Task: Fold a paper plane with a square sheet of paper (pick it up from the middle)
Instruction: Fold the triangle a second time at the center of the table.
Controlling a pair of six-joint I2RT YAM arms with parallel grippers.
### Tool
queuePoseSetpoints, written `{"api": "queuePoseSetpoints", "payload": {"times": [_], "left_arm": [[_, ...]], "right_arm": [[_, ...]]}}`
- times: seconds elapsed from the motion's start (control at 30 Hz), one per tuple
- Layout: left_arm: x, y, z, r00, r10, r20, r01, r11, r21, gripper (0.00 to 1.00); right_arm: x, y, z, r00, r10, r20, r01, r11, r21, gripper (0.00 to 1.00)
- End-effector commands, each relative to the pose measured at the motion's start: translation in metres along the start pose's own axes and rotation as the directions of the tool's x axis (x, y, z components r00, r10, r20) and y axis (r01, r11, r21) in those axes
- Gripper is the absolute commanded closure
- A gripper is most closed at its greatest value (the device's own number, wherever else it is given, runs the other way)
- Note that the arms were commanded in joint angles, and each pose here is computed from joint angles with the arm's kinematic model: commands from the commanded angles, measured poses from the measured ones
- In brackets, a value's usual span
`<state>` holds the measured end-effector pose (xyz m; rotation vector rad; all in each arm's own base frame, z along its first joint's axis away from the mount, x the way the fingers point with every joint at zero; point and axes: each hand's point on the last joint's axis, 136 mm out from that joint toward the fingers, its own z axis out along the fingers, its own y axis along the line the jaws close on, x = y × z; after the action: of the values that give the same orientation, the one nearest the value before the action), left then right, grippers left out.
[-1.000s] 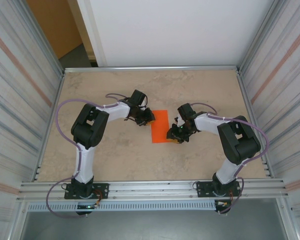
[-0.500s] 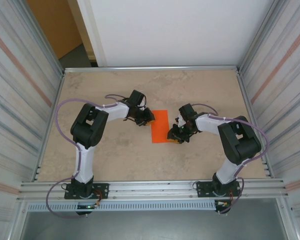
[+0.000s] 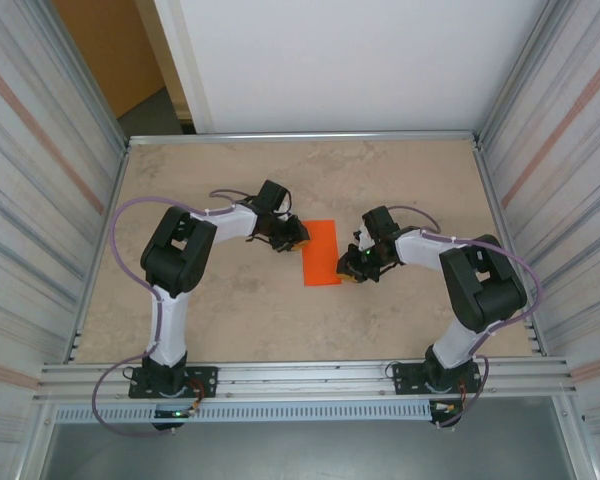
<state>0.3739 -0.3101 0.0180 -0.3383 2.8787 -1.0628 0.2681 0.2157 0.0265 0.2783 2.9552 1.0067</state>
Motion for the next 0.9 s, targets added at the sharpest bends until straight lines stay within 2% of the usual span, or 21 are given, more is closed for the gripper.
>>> {"api": "queuePoseSetpoints", "payload": {"times": [0.0, 0.43, 0.57, 0.67, 0.73, 0.87], "left_arm": [[0.015, 0.078, 0.023, 0.995, -0.101, -0.015, 0.095, 0.97, -0.223, 0.83], [0.011, 0.065, 0.016, 0.997, -0.08, -0.005, 0.078, 0.977, -0.198, 0.83], [0.009, 0.058, 0.013, 0.997, -0.072, -0.003, 0.07, 0.982, -0.177, 0.83], [0.004, 0.036, 0.005, 0.999, -0.025, 0.02, 0.027, 0.993, -0.113, 0.83], [-0.001, 0.011, -0.011, 0.997, 0.044, 0.066, -0.04, 0.997, -0.059, 0.82], [-0.009, -0.018, -0.03, 0.981, 0.142, 0.13, -0.145, 0.989, 0.01, 0.81]], "right_arm": [[0.001, 0.004, -0.004, 1.0, 0.022, 0.0, -0.022, 1.0, -0.022, 0.84], [0.004, 0.009, 0.001, 0.998, 0.042, -0.046, -0.044, 0.998, -0.051, 0.86], [0.003, 0.009, 0.0, 0.998, 0.042, -0.044, -0.044, 0.998, -0.047, 0.9], [0.002, 0.008, -0.003, 0.999, 0.038, -0.035, -0.039, 0.999, -0.034, 0.97], [0.003, 0.008, -0.008, 0.999, 0.036, -0.037, -0.037, 0.999, -0.029, 0.99], [0.008, 0.007, -0.017, 0.998, 0.032, -0.048, -0.033, 0.999, -0.025, 1.0]]}}
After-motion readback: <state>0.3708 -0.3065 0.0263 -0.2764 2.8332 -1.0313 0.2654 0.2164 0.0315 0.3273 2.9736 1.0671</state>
